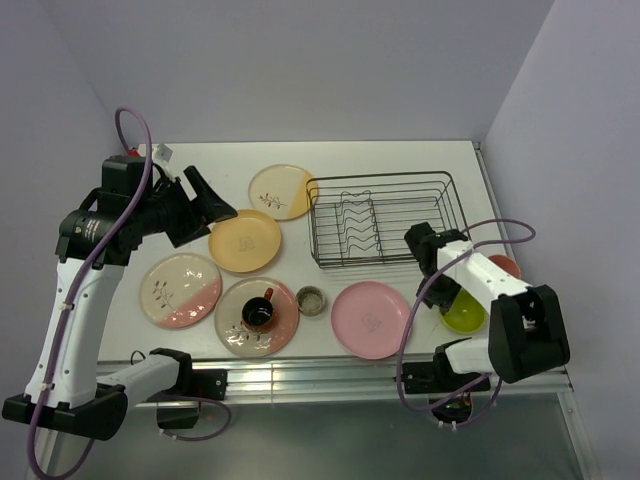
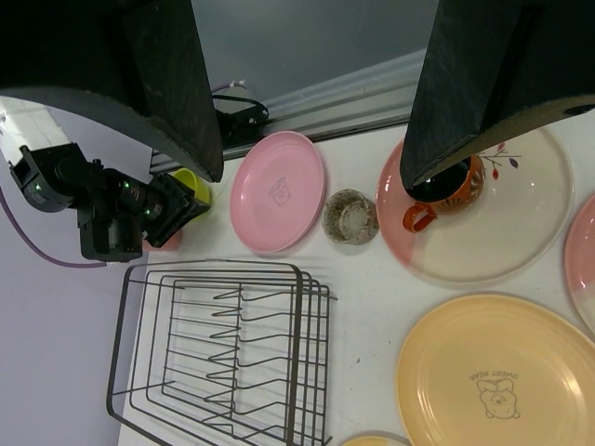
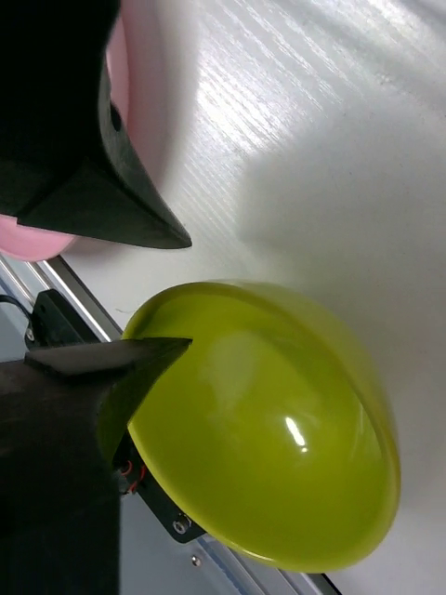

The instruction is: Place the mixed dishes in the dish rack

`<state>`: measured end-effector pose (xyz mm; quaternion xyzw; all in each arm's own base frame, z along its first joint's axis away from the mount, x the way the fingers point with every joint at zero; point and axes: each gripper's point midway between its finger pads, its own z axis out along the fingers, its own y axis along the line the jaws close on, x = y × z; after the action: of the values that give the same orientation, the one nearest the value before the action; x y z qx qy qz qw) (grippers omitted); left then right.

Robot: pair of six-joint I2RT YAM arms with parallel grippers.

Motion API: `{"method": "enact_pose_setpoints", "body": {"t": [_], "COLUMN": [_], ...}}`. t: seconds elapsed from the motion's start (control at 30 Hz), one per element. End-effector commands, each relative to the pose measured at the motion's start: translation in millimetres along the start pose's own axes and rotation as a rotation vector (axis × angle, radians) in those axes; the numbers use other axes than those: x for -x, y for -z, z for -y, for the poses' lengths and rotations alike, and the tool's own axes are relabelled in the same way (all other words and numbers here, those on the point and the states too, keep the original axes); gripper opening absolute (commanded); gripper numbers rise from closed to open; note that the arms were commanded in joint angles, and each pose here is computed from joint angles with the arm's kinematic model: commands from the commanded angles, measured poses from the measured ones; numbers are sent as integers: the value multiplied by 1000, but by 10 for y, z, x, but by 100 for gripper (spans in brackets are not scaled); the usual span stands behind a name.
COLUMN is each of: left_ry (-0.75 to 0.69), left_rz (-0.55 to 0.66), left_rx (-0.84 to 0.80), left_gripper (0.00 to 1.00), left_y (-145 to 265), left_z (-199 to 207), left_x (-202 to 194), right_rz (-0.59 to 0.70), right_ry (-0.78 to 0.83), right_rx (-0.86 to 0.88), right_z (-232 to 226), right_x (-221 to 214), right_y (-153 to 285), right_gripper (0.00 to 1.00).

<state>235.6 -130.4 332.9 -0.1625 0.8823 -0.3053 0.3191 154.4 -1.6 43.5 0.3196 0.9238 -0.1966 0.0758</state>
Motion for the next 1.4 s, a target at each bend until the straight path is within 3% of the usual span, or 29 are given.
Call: {"method": "enact_pose_setpoints", "body": {"t": [0.0, 0.03, 0.13, 0.23, 0.4, 0.53, 0.7, 0.83, 1.03, 1.27, 1.37], "left_ry": [-38, -38, -37, -36, -45, -50, -19, 21, 112, 218, 356], "left_rz": [40, 38, 37, 30, 23, -24, -144, -270, -356, -406, -526], "left_rx": [-26, -30, -32, -20, -41, -98, -222, -364, -479, -556, -584], "left_gripper": [83, 83, 83, 83, 83, 83, 83, 83, 83, 84, 84], "left_y": [61, 62, 29, -17, -12, -64, -256, -301, -347, -374, -409], "left_z": [96, 104, 114, 110, 224, 367, 532, 711, 941, 1165, 1164], "left_x": [103, 100, 121, 153, 225, 230, 92, -86, -64, 46, -112], "right_rz": [49, 44, 34, 47, 94, 132, 73, 72, 82, 98, 100], "right_ry": [-54, -54, -51, -53, -81, -103, -92, -18, 96, 184, 202], "right_rx": [-12, -16, -3, 3, 98, 299, 563, 923, 1416, 1764, 1947], "right_z": [96, 114, 131, 174, 185, 101, -42, -421, -945, -1193, -1138], "right_x": [19, -1, -64, -78, 39, 179, 143, 191, 243, 300, 283], "right_y": [62, 68, 73, 133, 481, 1086, 1750, 2431, 3287, 3822, 4129], "right_gripper": [44, 32, 10, 0, 0, 0, 0, 0, 0, 0, 0]}}
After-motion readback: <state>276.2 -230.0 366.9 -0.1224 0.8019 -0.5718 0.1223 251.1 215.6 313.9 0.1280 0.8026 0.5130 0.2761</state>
